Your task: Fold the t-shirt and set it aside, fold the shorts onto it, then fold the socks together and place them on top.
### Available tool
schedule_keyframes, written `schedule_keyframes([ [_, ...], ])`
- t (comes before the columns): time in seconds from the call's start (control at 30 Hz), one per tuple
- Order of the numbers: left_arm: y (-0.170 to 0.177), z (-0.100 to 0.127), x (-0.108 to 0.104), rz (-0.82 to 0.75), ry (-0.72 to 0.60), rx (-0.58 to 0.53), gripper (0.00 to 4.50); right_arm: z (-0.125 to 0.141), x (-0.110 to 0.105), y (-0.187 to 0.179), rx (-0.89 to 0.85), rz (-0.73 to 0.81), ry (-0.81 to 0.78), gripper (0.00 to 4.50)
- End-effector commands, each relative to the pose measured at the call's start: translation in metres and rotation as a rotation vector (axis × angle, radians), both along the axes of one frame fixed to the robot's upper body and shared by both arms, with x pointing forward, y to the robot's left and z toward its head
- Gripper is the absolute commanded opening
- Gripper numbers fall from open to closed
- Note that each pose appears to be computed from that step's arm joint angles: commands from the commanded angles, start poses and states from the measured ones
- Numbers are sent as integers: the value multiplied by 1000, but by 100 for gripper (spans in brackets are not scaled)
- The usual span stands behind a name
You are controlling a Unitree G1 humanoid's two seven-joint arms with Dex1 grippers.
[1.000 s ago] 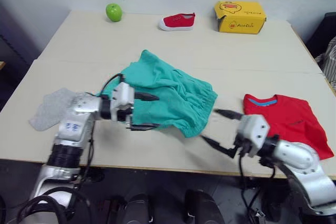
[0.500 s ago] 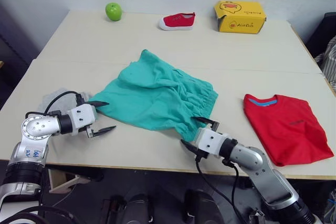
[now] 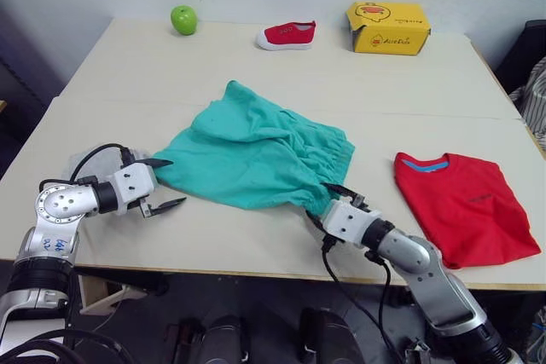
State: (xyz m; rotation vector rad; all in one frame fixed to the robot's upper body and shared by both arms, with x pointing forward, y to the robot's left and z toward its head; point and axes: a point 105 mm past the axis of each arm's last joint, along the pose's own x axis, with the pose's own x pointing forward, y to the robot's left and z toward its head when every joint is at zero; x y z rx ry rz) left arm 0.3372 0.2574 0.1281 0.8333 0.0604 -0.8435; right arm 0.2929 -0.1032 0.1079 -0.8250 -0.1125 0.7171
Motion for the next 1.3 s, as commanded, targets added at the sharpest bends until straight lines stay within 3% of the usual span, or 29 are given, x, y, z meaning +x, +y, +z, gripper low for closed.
schedule_keyframes([
  [0.03,7,-2,1,27,17,33,450,7,0,0,12,15,-30,209],
  [0.23,11,2,0,24,18,44,450,12,0,-4,17,10,-56,5],
  [0.53,12,3,-11,-54,39,68,450,28,-15,-22,87,162,27,5],
  [0.83,-9,-23,24,-36,-1,180,450,33,-14,-43,83,223,91,5],
  [0.93,-21,-31,36,-40,27,176,387,33,-14,-48,67,237,92,0],
  [1.13,-20,-28,52,14,53,205,191,35,-14,-57,55,240,76,0],
  [1.3,-26,-31,49,-28,125,167,20,34,-13,-64,42,237,65,0],
])
